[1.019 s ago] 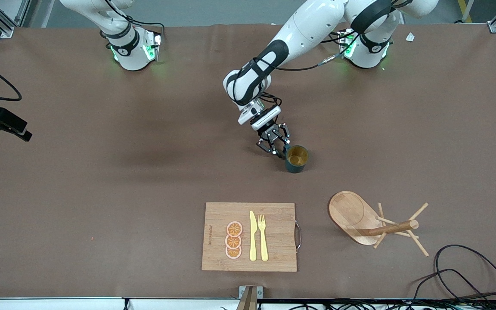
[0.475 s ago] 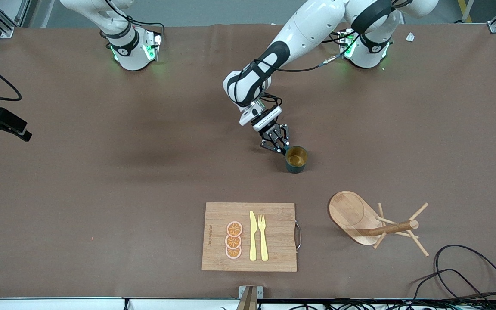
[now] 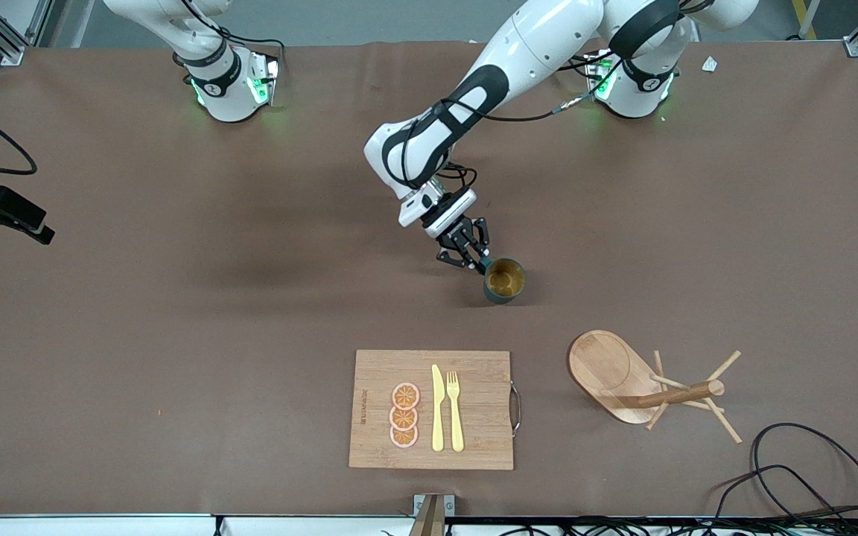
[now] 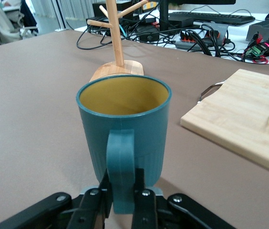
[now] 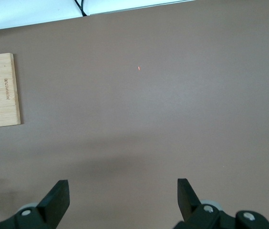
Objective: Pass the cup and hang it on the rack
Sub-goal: 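Lift the mug by its handle with the left gripper toward the rack, then tilt the mug and hook it onto a rack peg with the left gripper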
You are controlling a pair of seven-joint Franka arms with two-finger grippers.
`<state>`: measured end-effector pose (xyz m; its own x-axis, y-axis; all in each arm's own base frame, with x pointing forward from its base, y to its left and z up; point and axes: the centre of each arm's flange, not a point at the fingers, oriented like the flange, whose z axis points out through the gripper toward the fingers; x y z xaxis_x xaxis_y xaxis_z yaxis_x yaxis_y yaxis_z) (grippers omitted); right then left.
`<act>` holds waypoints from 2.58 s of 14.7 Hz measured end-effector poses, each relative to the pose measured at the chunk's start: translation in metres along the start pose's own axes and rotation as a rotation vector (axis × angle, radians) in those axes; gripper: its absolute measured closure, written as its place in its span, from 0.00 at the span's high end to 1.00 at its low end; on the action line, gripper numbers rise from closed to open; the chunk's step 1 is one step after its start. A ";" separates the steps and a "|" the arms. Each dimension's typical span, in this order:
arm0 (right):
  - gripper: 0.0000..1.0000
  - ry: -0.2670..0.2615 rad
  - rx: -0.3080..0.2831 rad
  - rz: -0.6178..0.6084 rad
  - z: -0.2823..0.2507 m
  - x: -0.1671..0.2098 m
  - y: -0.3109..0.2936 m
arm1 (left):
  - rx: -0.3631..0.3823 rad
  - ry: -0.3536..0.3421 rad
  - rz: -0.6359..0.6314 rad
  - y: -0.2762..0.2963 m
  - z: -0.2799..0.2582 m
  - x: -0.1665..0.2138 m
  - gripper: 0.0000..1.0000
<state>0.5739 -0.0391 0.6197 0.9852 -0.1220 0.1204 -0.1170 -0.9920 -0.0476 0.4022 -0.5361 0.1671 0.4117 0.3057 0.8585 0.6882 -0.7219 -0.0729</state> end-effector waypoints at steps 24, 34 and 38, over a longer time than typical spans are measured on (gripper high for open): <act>1.00 0.001 -0.002 0.007 0.000 0.000 0.004 | -0.068 -1.005 -0.147 -0.038 0.083 0.450 0.21; 1.00 0.001 -0.003 0.008 0.000 0.000 0.005 | -0.205 -1.355 -0.606 -0.085 0.211 0.526 0.21; 1.00 0.001 -0.003 0.007 0.000 0.000 0.005 | -0.188 -1.487 -0.776 -0.102 0.264 0.528 0.21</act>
<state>0.5735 -0.0437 0.6199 0.9842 -0.1293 0.1210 -0.1245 -0.9912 -0.0457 0.7067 -0.1371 0.4939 0.2757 0.7979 -0.5361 0.9535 -0.1562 0.2578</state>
